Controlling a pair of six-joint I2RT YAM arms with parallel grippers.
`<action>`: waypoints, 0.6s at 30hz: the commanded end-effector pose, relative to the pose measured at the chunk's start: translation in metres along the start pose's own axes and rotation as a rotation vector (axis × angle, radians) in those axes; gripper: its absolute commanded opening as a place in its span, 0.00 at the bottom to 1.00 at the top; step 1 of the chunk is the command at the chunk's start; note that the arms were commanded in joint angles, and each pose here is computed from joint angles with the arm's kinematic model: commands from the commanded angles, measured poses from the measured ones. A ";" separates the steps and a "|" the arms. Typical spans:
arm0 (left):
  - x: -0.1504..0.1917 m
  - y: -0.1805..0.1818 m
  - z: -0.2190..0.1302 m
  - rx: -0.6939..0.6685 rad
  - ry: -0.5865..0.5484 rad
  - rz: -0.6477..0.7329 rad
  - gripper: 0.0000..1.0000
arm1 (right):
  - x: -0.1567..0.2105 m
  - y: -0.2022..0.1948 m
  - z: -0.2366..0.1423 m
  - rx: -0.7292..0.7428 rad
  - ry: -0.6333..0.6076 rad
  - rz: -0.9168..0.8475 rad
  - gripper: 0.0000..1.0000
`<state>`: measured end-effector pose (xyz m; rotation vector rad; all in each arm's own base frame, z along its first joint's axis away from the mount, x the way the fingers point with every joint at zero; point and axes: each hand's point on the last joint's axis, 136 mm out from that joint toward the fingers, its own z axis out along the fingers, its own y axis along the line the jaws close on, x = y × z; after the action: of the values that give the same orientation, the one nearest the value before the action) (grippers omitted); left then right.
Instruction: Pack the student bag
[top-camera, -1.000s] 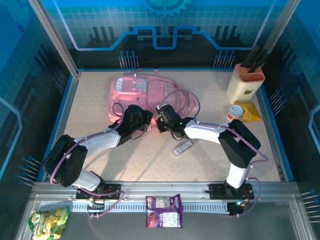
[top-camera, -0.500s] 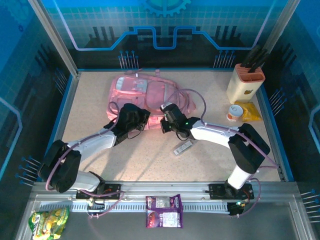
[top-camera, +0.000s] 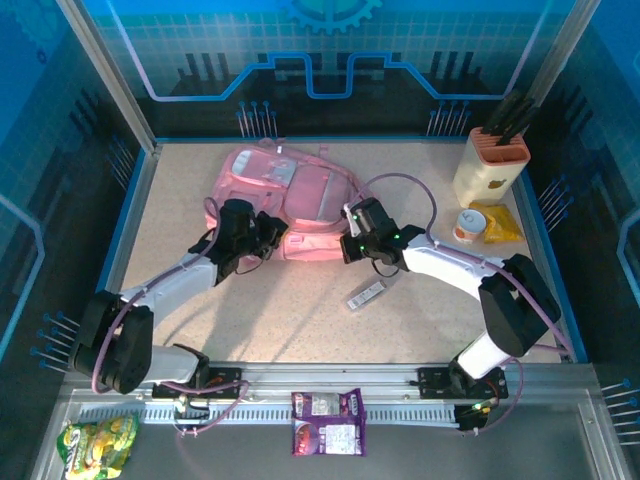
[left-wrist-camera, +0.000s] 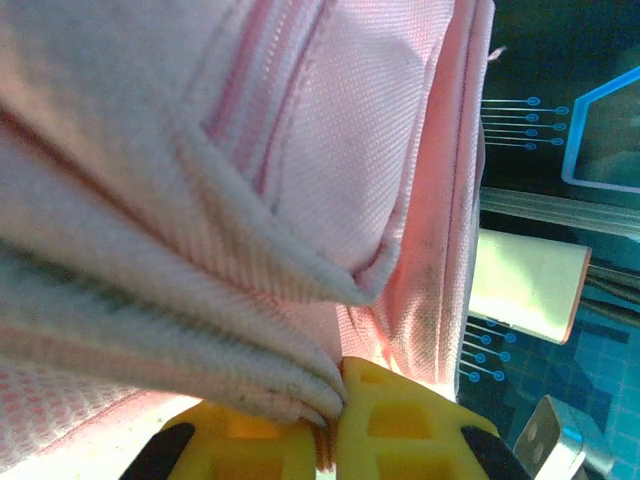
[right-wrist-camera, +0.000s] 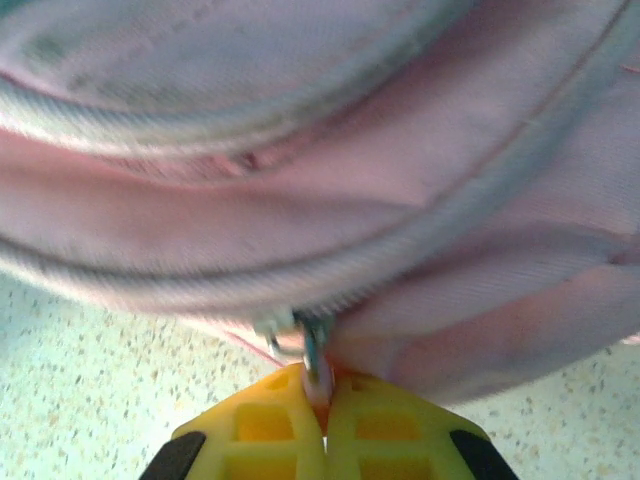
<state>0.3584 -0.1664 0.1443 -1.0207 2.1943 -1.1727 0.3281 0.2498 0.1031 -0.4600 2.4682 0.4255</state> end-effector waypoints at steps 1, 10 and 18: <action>-0.045 -0.015 -0.018 -0.002 -0.107 0.113 0.00 | 0.029 -0.020 -0.014 0.068 0.127 -0.058 0.00; -0.085 -0.050 0.022 0.111 -0.009 0.182 0.10 | 0.033 0.131 -0.007 -0.309 0.174 -0.287 0.00; -0.095 -0.009 0.013 0.040 -0.035 0.111 0.46 | 0.006 0.122 0.009 -0.204 0.096 -0.188 0.00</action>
<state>0.4347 -0.1006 0.1320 -0.9608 2.1946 -1.0971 0.2863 0.3574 0.1119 -0.8314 2.4273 0.5534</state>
